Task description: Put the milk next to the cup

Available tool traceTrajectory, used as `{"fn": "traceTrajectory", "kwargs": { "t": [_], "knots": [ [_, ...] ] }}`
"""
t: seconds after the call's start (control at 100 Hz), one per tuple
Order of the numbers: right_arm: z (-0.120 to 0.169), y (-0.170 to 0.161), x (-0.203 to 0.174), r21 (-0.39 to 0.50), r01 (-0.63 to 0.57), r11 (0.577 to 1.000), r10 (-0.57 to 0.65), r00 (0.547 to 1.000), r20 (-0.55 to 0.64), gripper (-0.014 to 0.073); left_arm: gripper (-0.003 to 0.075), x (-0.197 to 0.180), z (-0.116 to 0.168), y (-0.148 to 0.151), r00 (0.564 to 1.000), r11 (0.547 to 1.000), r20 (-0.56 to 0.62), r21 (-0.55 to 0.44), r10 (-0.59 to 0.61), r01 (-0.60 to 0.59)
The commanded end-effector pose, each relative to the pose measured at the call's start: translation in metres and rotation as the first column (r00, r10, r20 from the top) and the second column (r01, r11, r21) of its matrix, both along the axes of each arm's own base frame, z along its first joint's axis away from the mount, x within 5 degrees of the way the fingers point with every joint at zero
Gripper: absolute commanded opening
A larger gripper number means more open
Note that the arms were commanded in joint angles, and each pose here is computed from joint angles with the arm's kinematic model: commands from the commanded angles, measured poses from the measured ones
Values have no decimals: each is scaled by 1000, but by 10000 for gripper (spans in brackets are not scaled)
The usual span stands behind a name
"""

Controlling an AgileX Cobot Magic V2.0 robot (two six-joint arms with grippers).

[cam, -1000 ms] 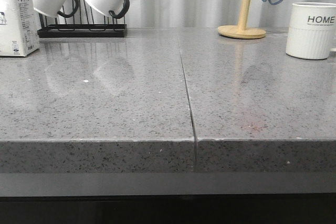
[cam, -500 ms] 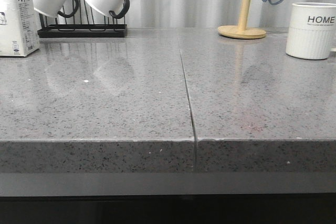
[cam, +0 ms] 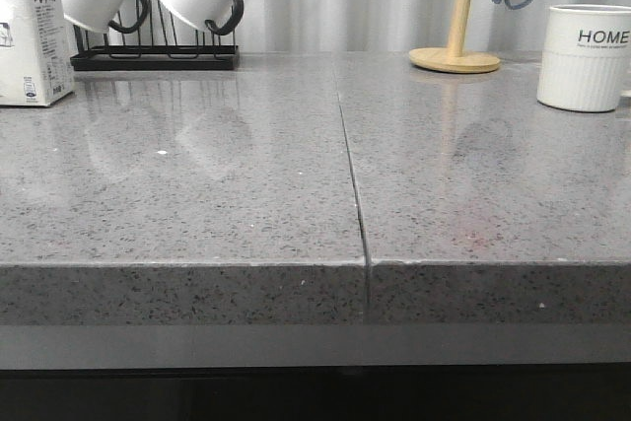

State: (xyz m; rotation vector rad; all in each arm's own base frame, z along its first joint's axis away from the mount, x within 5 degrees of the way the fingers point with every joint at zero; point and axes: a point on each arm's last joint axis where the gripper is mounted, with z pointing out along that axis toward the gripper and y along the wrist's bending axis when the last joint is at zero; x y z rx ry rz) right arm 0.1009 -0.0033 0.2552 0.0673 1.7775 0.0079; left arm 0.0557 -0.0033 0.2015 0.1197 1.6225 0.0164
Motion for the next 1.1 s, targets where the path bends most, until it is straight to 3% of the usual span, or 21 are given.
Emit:
{"fn": "traceTrajectory", "kwargs": {
  "t": [0.0,0.47,1.09],
  "knots": [
    [19,-2,17,-3,11,1000,-10,991,134,311,-20,0,-7,0,998,1000,57,-7,-1,2],
    [-8,-27,96,15,152,988,-151,961,230,311,-20,0,-7,0,998,1000,57,-7,-1,2],
    [-21,-43,209,11,163,987,-161,966,204,311,-20,0,-7,0,998,1000,57,-7,-1,2]
  ]
}}
